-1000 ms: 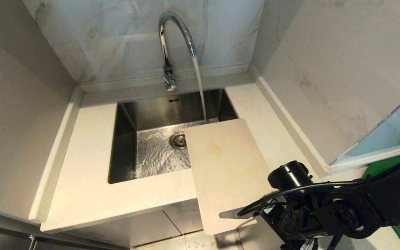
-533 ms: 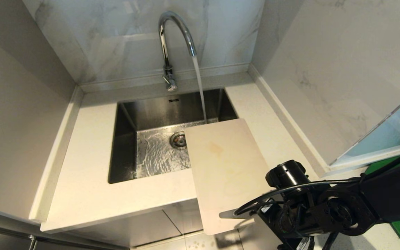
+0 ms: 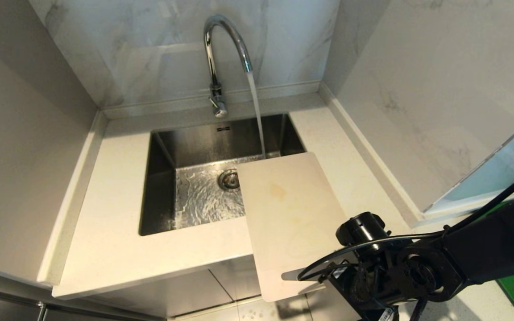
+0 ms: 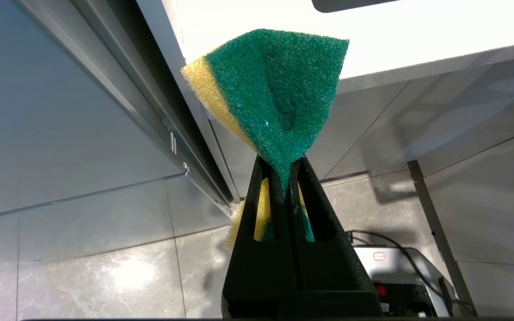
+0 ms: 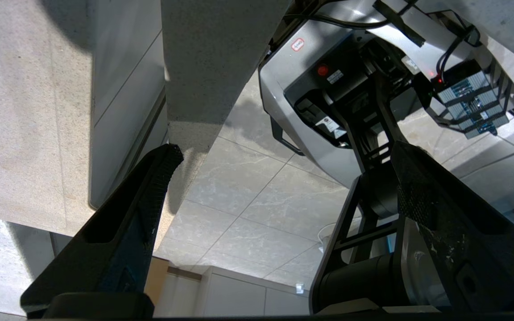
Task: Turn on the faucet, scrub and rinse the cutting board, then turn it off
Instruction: Pick up the cutting board
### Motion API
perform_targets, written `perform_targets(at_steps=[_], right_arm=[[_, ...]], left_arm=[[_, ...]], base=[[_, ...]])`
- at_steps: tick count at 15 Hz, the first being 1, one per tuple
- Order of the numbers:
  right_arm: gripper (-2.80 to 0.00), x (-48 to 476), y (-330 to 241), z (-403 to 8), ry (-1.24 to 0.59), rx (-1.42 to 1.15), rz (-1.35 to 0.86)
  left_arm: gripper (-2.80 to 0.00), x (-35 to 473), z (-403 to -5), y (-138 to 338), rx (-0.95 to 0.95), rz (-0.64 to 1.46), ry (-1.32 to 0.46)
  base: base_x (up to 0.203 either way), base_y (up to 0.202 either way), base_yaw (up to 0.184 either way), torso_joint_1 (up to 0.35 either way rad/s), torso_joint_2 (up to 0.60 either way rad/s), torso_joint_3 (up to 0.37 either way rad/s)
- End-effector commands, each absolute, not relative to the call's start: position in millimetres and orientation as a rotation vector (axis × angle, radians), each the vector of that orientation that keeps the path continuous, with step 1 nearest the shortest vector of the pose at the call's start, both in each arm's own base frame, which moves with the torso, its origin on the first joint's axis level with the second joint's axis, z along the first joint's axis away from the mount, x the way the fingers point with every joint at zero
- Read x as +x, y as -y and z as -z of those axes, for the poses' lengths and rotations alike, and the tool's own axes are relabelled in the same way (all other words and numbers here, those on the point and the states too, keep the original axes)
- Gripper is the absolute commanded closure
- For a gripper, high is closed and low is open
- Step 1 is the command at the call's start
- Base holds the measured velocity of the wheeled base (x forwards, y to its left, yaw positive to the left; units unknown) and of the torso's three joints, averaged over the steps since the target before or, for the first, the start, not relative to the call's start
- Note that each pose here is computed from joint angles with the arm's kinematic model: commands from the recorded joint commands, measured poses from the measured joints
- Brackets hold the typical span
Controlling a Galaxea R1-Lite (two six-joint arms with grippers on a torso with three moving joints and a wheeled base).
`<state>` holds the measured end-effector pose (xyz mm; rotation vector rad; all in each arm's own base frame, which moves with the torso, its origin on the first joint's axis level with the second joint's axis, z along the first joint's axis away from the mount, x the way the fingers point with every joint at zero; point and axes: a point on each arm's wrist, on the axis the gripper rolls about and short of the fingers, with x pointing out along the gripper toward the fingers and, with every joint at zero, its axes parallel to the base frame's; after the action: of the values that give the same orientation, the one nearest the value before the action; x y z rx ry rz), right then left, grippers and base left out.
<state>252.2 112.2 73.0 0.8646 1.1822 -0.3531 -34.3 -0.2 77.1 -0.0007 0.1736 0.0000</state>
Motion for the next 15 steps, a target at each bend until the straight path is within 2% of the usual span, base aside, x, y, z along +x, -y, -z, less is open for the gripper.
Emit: perform_targets(at_steps=[1,15], right_arm=[[-2.8,253,-113,-68,-1.195,0.863,0.368],[-2.8,270,-121,-55,-1.194,0.849,0.325]], left_arm=[[0.0,-34,-77,0,-0.001,0.0,-0.176],[0.0,-34,-77,0,-0.001,0.0,-0.176]], base=[[0.0,0.0,0.0,0.0,0.0,0.0],[0.0,0.0,0.0,0.0,0.0,0.0]])
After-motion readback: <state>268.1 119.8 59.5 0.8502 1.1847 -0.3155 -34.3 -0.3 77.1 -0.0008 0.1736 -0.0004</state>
